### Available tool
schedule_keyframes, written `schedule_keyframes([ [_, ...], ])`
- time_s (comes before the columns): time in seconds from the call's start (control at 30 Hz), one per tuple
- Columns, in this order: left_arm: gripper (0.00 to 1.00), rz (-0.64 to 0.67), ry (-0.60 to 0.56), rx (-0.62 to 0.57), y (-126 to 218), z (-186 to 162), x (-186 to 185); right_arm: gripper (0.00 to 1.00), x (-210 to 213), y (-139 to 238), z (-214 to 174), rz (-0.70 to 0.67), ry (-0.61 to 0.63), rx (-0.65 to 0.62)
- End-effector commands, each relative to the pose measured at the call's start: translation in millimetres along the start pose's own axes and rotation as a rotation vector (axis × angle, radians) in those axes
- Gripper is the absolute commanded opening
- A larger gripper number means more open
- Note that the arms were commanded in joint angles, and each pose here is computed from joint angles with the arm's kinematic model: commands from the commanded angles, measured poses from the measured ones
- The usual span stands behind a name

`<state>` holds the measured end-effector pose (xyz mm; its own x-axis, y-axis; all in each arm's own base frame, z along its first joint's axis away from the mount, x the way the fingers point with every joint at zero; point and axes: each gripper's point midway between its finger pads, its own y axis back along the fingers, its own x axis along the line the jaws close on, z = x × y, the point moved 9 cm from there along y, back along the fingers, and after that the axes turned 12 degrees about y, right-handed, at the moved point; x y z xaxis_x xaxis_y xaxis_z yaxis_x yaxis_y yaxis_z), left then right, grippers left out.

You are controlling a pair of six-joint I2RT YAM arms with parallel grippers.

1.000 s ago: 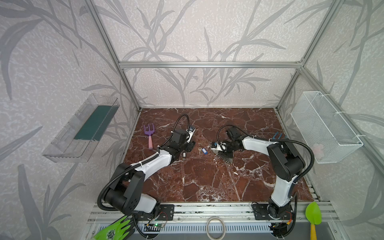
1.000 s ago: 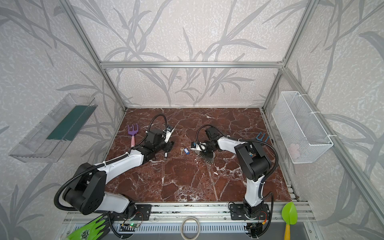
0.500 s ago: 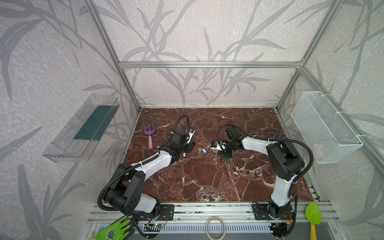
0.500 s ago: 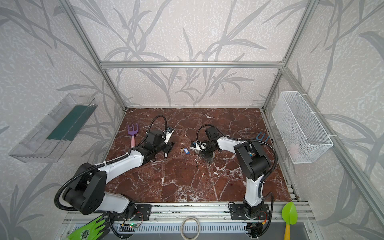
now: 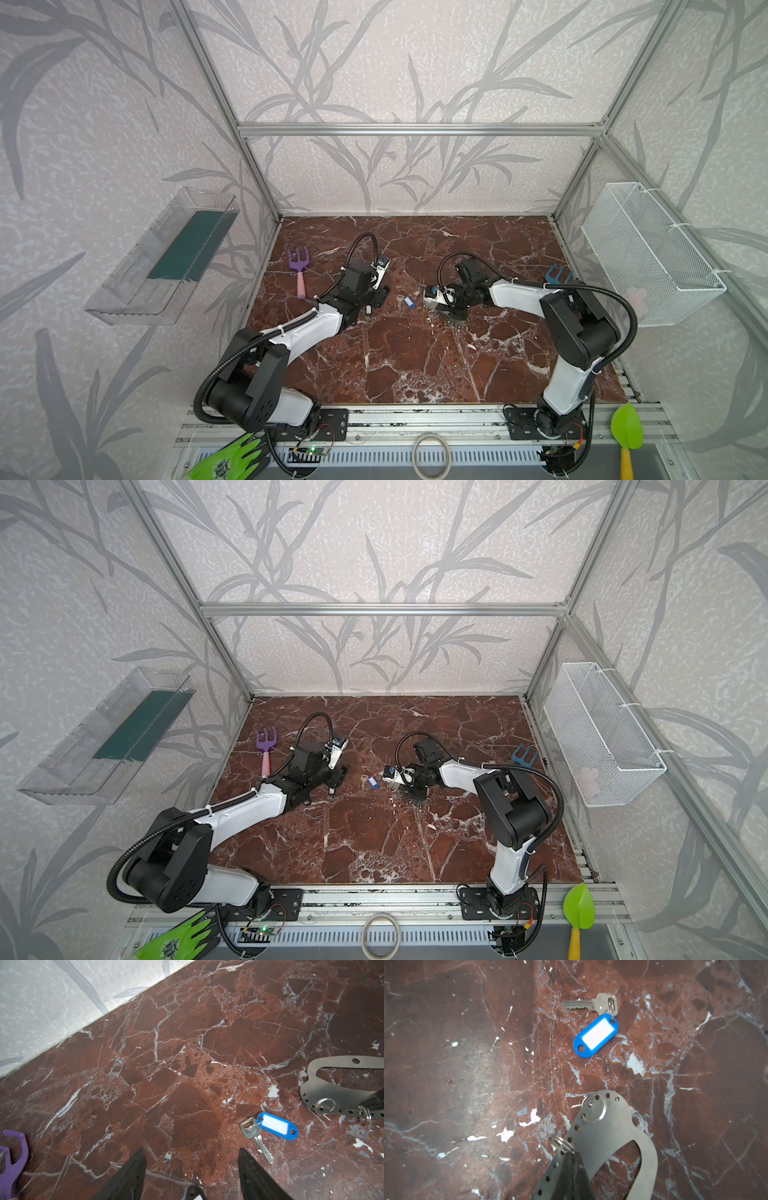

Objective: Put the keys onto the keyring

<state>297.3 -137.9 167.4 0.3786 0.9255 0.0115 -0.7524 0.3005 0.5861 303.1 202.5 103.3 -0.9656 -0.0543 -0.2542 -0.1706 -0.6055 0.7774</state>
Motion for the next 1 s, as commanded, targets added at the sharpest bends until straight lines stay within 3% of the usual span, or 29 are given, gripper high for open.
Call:
schedule_keyframes([
  [0.0,0.69,-0.055,-0.008,-0.095,11.3,4.8,-6.1,0.04,-2.6,13.7,14.8,-0.063,0.021,-0.076],
  [0.37,0.64,-0.144,-0.064,-0.139,18.4,0.0,-15.6,0.04,1.7,25.0,18.4,-0.110,0.028,-0.096],
  [0.63,0.64,-0.146,-0.076,-0.138,18.9,-0.7,-18.0,0.24,-2.0,14.8,16.7,-0.025,-0.006,-0.073],
  [0.97,0.64,-0.136,-0.081,-0.141,18.9,-0.9,-17.2,0.27,-10.3,3.4,13.8,0.117,-0.011,0.006],
])
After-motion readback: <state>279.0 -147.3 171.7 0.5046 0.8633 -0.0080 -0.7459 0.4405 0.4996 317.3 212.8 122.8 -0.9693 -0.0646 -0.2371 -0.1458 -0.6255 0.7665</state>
